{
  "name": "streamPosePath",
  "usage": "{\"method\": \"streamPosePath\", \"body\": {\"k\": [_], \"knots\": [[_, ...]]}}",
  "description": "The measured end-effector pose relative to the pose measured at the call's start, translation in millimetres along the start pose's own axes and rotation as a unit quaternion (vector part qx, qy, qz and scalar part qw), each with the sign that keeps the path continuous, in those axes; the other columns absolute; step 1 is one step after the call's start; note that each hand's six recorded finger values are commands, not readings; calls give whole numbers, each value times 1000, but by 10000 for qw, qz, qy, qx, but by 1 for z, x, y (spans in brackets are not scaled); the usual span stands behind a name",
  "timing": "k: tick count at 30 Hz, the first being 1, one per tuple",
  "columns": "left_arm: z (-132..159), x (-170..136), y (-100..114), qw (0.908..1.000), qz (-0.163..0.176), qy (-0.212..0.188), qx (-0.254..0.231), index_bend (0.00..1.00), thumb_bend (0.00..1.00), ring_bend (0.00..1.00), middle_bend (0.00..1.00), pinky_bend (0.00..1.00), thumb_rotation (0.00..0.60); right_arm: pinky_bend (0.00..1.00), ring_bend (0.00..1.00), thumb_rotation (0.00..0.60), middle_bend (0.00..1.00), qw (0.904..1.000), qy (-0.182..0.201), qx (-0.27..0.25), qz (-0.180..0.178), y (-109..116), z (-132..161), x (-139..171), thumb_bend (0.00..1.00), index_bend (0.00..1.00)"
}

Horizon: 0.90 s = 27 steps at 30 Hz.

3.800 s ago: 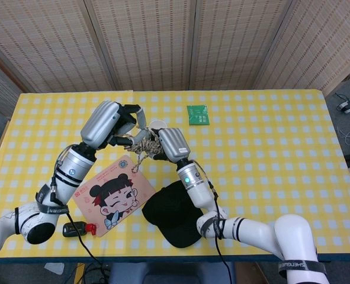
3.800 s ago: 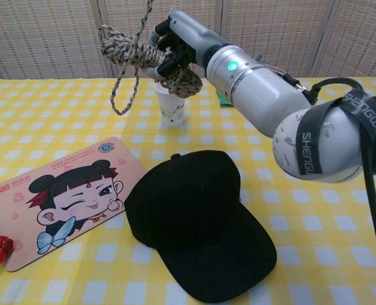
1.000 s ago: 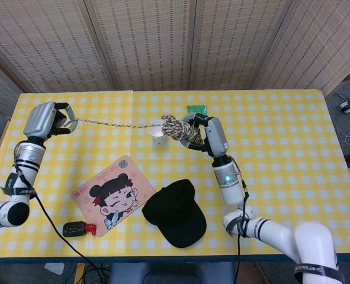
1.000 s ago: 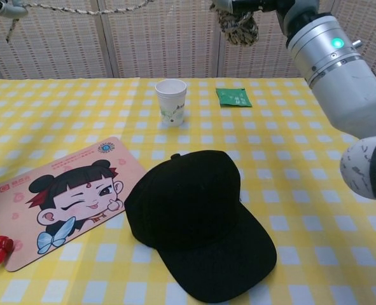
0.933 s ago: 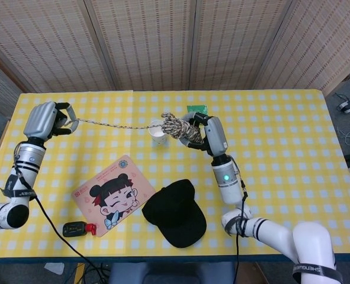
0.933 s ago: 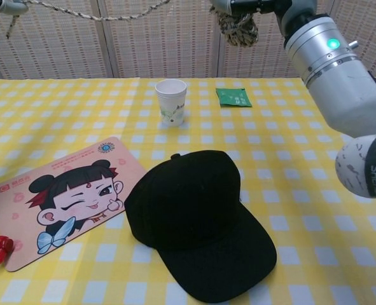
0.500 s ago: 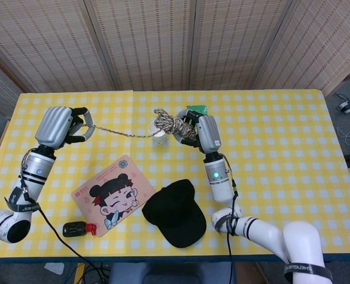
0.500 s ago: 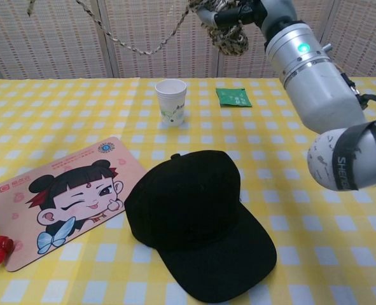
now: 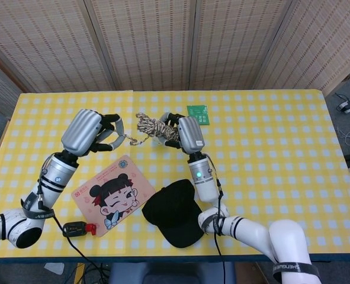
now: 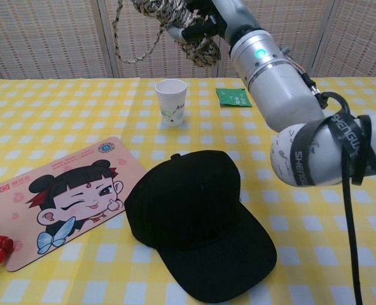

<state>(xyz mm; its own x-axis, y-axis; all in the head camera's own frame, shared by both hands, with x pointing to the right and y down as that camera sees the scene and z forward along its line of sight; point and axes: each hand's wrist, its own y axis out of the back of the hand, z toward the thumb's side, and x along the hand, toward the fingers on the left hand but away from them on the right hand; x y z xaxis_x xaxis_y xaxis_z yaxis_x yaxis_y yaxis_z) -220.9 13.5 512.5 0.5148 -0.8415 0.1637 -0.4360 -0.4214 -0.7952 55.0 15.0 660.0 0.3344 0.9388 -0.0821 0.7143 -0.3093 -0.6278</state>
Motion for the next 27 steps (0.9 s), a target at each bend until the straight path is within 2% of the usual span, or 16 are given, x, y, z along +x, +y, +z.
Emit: {"method": "streamPosePath", "body": {"k": [6,12,18,21,27], "knots": [[26,9,-6,9995,-38,-285,-122,813,455,1000,1000,848,600,658,571,600,654,9999,-56,28,138,-11,4,-5,611,849],[43,18,-8,9986,-44,-408,-328,813,455,1000,1000,848,600,658,571,600,654,9986,-20,185,498,-27,8,-6,608,849],[53,29,-7,9974,-2,-408,-588,821,455,1000,1000,848,600,658,571,600,654,9960,145,255,840,-41,16,-1,613,849],[53,34,-7,9975,27,-345,-612,823,454,1000,1000,848,600,658,571,600,654,9950,172,171,964,-44,17,0,617,849],[50,43,-5,9946,130,-186,-1008,819,455,1000,1000,848,600,658,571,600,654,9922,330,198,1183,-48,17,3,613,849]]}}
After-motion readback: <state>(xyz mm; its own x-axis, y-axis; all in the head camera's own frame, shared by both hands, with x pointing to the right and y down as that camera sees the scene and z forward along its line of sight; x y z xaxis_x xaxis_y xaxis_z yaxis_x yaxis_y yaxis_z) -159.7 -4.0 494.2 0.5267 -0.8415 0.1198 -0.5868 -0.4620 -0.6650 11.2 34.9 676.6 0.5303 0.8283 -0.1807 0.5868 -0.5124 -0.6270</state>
